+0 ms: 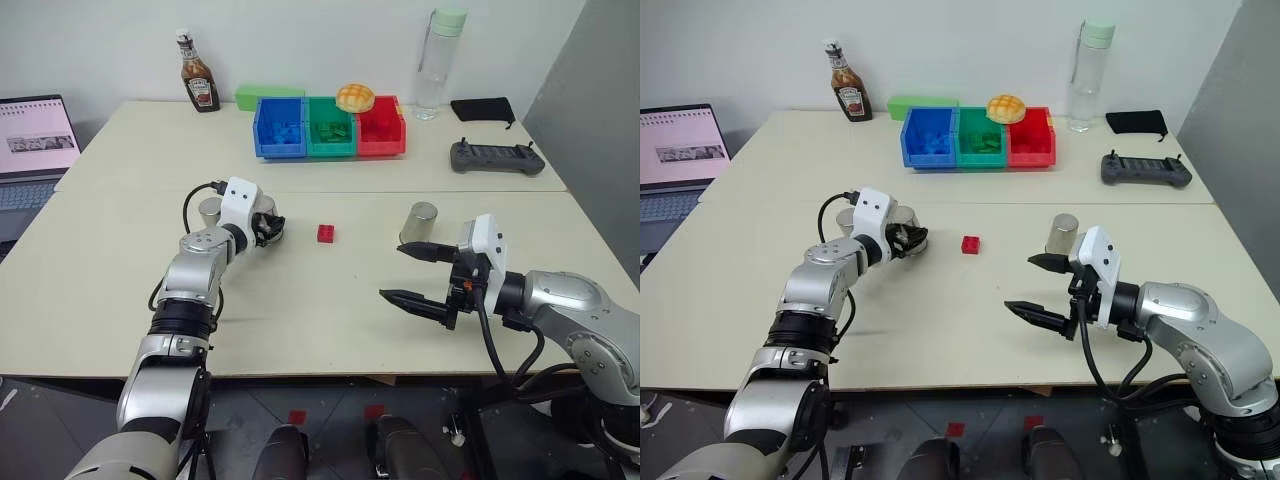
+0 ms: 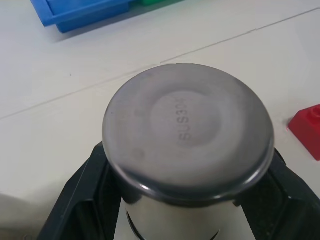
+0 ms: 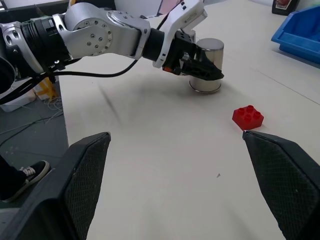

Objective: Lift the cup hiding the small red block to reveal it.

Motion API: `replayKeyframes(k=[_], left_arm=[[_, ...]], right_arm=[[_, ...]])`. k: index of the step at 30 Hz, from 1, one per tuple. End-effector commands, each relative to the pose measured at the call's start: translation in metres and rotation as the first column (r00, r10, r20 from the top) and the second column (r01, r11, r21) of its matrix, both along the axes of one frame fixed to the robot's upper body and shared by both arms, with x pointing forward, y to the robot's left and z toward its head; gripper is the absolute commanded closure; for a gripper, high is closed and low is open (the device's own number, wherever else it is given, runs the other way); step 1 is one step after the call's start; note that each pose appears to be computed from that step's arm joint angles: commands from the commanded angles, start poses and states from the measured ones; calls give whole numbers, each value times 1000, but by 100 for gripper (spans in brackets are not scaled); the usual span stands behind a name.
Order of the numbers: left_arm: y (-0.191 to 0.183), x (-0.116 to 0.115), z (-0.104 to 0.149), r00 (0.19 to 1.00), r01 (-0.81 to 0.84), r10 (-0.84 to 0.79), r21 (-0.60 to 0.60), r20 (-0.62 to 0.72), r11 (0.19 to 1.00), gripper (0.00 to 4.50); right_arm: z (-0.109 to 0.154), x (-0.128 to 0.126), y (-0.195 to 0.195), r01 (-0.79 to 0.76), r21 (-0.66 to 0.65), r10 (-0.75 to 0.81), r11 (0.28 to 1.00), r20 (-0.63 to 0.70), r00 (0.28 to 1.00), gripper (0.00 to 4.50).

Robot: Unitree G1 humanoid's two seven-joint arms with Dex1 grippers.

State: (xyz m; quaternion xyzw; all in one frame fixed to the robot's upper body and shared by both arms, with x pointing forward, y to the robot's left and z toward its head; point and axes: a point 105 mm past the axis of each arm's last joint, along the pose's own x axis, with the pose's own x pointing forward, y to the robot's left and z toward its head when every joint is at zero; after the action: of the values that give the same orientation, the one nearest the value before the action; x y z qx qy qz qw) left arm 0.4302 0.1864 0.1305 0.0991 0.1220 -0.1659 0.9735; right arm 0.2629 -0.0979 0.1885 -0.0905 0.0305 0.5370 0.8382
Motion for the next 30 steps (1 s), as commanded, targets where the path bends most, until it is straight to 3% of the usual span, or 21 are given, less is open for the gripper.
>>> replayKeyframes(k=[1, 4, 19, 22, 27, 30], left_arm=[[2, 2, 15, 999, -3, 4, -27, 34, 1000, 49], [0, 2, 19, 999, 8, -7, -37, 37, 999, 2], [-11, 4, 108, 944, 22, -39, 55, 329, 998, 2], [-18, -11, 130, 925, 105, -130, 88, 356, 991, 2], [7, -46, 123, 944, 180, -213, 147, 251, 973, 2], [21, -73, 122, 953, 239, -258, 124, 162, 963, 2]], right_arm=[[11, -2, 2, -11, 7, 11, 1000, 42, 999, 0], [11, -2, 2, -9, 8, 9, 1000, 42, 999, 0], [14, 3, -1, 6, 14, -7, 1000, 54, 999, 0], [18, 5, -3, 18, 24, -20, 1000, 65, 998, 0], [23, 5, -11, 52, 44, -55, 998, 59, 997, 0], [21, 3, -17, 67, 35, -69, 997, 45, 997, 0]])
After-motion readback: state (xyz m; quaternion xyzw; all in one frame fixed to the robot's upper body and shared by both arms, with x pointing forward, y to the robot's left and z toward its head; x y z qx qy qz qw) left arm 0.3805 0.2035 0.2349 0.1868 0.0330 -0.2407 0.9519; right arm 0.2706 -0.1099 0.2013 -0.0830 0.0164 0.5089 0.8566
